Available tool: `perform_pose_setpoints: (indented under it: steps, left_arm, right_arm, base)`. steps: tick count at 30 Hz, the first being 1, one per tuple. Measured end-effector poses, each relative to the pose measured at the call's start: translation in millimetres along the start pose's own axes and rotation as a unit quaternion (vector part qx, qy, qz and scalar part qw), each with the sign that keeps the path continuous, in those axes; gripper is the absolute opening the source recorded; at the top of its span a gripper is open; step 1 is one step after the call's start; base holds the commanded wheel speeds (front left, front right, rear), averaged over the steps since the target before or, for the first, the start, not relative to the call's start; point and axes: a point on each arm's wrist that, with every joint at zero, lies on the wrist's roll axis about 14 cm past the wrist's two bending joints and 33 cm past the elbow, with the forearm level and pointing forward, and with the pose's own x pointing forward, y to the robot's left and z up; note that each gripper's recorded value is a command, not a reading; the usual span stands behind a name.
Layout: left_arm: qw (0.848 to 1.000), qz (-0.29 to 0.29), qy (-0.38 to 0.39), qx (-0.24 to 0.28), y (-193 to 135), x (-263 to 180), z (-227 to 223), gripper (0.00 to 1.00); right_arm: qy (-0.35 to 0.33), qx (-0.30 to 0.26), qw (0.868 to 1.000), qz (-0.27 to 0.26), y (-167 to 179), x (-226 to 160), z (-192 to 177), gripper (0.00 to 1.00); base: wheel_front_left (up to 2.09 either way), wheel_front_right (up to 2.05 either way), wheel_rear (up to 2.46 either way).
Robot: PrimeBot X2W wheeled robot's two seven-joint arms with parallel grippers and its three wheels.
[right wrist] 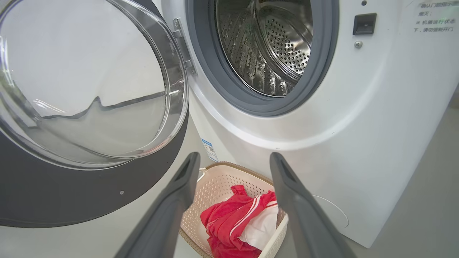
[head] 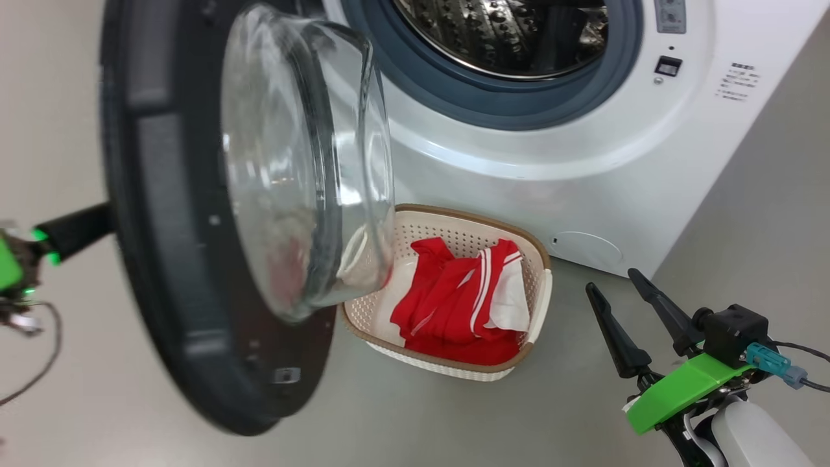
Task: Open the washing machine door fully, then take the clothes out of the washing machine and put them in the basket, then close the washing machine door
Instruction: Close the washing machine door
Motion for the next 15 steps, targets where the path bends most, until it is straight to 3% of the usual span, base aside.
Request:
perform_pose_setpoints:
  steps: [15]
  left_arm:
    - [0.990,-0.122,0.044,0.051,-71,88,-14,0.00]
  right_arm:
    - [-0.017,0.004,0.998,-0.068,-39,-27,9,1.00]
  base:
    - [0.00,0.00,0.00]
